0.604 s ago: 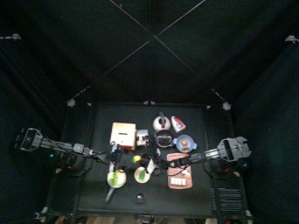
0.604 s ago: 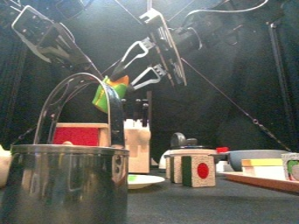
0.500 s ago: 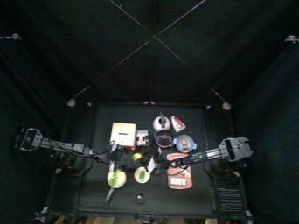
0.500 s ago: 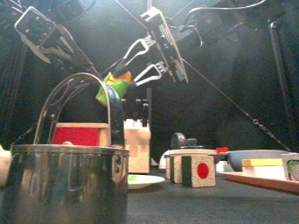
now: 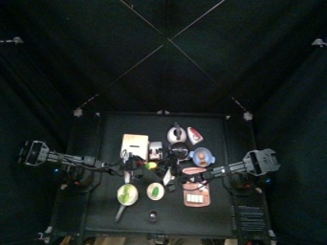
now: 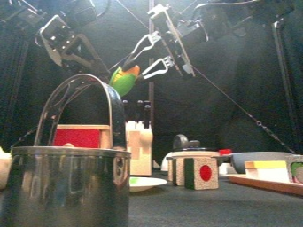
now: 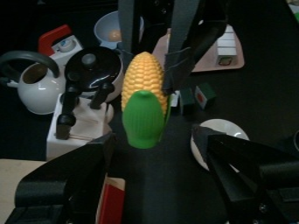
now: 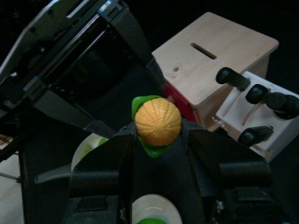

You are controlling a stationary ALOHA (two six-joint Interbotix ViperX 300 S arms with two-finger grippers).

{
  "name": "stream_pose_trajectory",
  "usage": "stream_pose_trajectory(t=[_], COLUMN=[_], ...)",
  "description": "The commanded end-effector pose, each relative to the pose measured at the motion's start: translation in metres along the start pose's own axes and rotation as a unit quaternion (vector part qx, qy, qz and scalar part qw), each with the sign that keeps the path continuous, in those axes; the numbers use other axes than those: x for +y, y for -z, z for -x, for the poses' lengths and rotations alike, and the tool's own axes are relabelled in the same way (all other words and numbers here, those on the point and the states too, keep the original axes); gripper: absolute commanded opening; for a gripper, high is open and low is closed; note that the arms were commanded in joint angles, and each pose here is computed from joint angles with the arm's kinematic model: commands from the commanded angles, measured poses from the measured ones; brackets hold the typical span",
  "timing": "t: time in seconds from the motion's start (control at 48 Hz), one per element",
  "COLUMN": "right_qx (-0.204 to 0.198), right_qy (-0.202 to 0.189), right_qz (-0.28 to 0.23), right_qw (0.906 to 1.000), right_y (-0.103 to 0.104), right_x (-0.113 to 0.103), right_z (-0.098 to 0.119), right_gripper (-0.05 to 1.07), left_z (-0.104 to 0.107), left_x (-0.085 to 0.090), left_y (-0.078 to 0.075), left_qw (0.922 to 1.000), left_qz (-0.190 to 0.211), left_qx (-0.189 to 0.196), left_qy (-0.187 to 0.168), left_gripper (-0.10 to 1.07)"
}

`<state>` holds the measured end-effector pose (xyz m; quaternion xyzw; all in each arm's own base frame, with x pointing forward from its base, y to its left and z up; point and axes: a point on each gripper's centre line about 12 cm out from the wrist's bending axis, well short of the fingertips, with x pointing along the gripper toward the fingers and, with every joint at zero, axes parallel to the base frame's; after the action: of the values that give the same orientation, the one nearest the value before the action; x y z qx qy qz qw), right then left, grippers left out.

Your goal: Remove corn husk

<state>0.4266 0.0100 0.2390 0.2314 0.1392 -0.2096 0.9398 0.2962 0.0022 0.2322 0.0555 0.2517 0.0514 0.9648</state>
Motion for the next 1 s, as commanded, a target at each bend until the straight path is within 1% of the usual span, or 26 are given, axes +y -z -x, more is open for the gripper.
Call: stream_pose_trajectory(t=[0.0, 0.167, 0.333, 0.438, 0.646, 0.75, 0.875, 0.979], right_qx=[-0.016, -0.015, -0.010, -0.005, 0.002, 0.003, 0.003, 0.003], right_qy=[-0.009, -0.012, -0.016, -0.019, -0.018, -0.019, -0.019, -0.019], right_qz=[-0.007, -0.006, -0.001, 0.000, 0.003, 0.003, 0.003, 0.003], right_qw=[0.9998, 0.9998, 0.9998, 0.9998, 0.9998, 0.9998, 0.9998, 0.9998], right_y=[-0.013, -0.012, -0.008, -0.006, -0.001, -0.001, 0.000, 0.000], right_x=[0.005, 0.007, 0.009, 0.010, 0.011, 0.011, 0.011, 0.011], right_z=[0.007, 0.007, 0.008, 0.007, 0.002, 0.002, 0.002, 0.001], right_gripper=[0.60, 0.60, 0.60, 0.59, 0.60, 0.60, 0.60, 0.60], left_z=[0.000, 0.000, -0.003, -0.005, -0.009, -0.010, -0.010, -0.010], left_x=[0.004, 0.003, -0.001, -0.004, -0.005, -0.006, -0.006, -0.007], left_y=[-0.012, -0.016, -0.014, -0.017, -0.021, -0.021, -0.020, -0.019], left_qw=[0.9999, 0.9998, 0.9994, 0.9988, 0.9987, 0.9987, 0.9987, 0.9986], left_qz=[-0.002, -0.004, -0.031, -0.044, -0.045, -0.046, -0.047, -0.047], left_qx=[-0.013, -0.018, -0.017, -0.022, -0.022, -0.021, -0.019, -0.020], left_qy=[-0.011, -0.007, -0.001, 0.005, 0.006, 0.006, 0.007, 0.012], left_gripper=[1.02, 1.02, 1.02, 1.02, 1.00, 0.96, 0.87, 0.82])
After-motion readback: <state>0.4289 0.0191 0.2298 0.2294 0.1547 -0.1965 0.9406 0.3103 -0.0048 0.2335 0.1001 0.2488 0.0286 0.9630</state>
